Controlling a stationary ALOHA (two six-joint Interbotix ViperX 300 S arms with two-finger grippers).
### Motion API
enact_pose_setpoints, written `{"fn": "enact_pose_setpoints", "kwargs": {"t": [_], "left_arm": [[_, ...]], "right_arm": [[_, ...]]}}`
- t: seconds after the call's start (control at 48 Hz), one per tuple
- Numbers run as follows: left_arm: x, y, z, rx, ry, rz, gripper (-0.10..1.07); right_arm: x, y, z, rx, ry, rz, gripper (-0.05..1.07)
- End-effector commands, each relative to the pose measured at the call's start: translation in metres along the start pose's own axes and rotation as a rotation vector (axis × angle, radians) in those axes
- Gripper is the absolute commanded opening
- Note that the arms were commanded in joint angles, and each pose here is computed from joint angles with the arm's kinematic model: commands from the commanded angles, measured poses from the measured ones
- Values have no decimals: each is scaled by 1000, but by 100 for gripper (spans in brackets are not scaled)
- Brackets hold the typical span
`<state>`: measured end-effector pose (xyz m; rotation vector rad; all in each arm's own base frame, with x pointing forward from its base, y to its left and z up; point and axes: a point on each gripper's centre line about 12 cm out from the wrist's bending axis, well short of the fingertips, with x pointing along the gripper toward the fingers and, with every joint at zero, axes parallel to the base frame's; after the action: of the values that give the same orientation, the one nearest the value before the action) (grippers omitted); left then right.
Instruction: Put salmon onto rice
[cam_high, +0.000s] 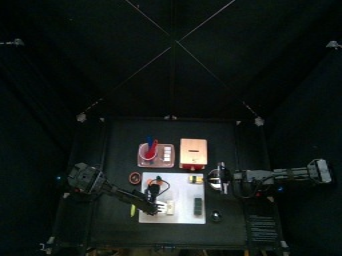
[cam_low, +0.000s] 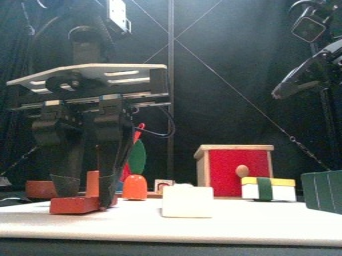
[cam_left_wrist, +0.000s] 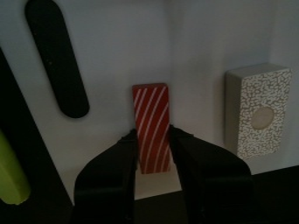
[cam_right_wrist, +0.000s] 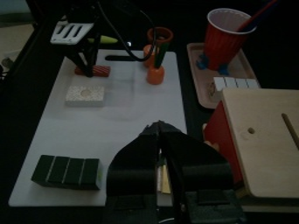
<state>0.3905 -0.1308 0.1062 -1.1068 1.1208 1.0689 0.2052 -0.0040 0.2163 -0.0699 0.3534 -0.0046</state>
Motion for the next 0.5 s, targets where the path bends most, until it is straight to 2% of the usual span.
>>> {"fn": "enact_pose_setpoints", "kwargs": {"t": [0.0, 0.25, 0.396, 0.479], "left_arm": [[-23, -15, 2, -7, 14, -76, 59], [-62, -56, 9, 75, 5, -223, 59], [-58, -69, 22, 80, 20, -224, 59], [-50, -72, 22, 69, 42, -205, 59]], "right_arm": [[1, 0, 4, 2, -8, -1, 4], [1, -1, 2, 4, 13, -4, 4], [1, -2, 4, 4, 10, -8, 4], [1, -4, 3, 5, 13, -15, 4]]}}
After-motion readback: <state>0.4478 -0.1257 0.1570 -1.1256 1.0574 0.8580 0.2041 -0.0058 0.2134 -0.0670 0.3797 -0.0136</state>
